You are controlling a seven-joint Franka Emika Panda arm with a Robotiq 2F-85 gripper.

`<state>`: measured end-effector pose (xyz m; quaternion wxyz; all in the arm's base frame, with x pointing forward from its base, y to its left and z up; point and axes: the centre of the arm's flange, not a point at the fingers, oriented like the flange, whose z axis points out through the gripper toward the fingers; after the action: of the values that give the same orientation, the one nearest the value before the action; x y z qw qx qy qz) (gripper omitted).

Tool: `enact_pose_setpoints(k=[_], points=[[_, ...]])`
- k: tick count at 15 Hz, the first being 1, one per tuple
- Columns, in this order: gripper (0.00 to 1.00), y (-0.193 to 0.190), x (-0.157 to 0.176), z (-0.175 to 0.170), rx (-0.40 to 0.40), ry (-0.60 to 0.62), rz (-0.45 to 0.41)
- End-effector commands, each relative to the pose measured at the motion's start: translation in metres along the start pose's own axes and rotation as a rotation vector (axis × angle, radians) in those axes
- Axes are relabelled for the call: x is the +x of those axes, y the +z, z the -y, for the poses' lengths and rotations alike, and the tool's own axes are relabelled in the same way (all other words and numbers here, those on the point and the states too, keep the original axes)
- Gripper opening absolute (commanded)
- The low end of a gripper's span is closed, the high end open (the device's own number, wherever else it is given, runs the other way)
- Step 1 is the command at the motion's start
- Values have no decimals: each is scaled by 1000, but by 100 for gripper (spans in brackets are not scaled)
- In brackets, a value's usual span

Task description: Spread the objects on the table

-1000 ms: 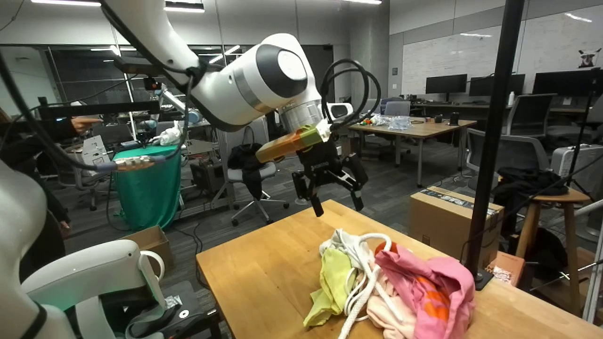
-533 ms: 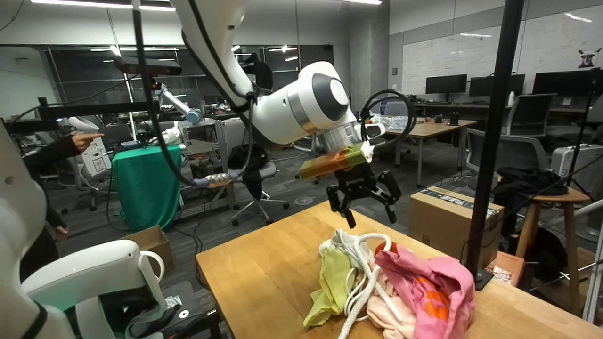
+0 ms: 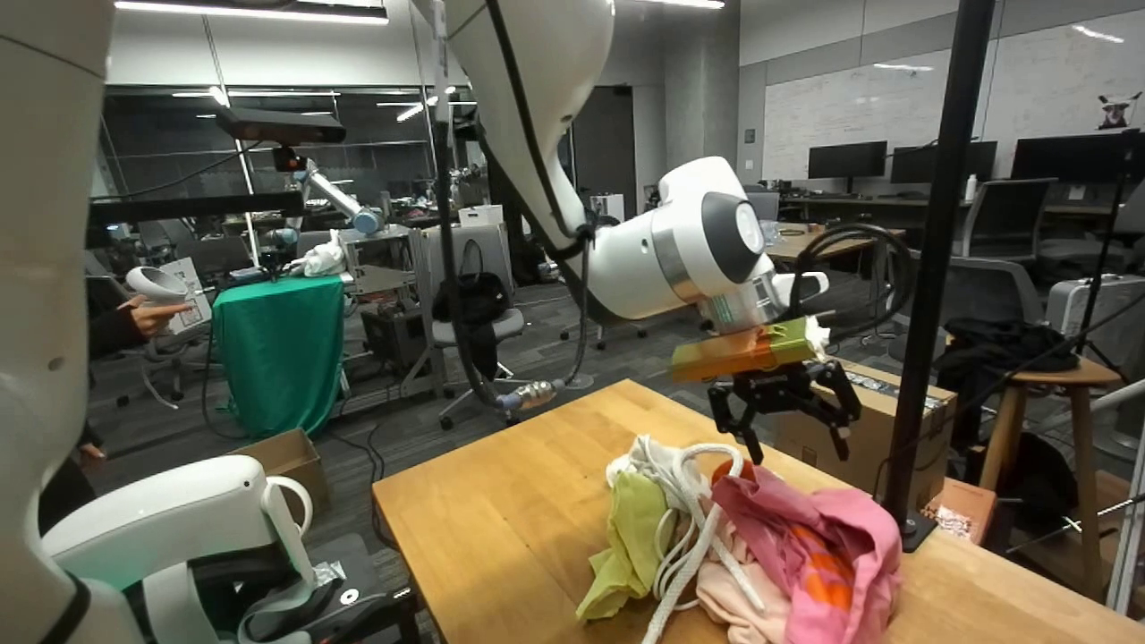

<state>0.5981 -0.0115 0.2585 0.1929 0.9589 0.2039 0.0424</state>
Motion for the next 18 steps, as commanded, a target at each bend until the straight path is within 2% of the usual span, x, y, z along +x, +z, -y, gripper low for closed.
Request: enact_pose_setpoints(k=[1, 9, 13, 18], points=[[100, 37, 31, -28, 28, 2, 1], [100, 100, 44, -60, 179, 165, 115], [100, 112, 42, -68, 214, 242, 193], [100, 130, 38, -70, 237, 258, 271]])
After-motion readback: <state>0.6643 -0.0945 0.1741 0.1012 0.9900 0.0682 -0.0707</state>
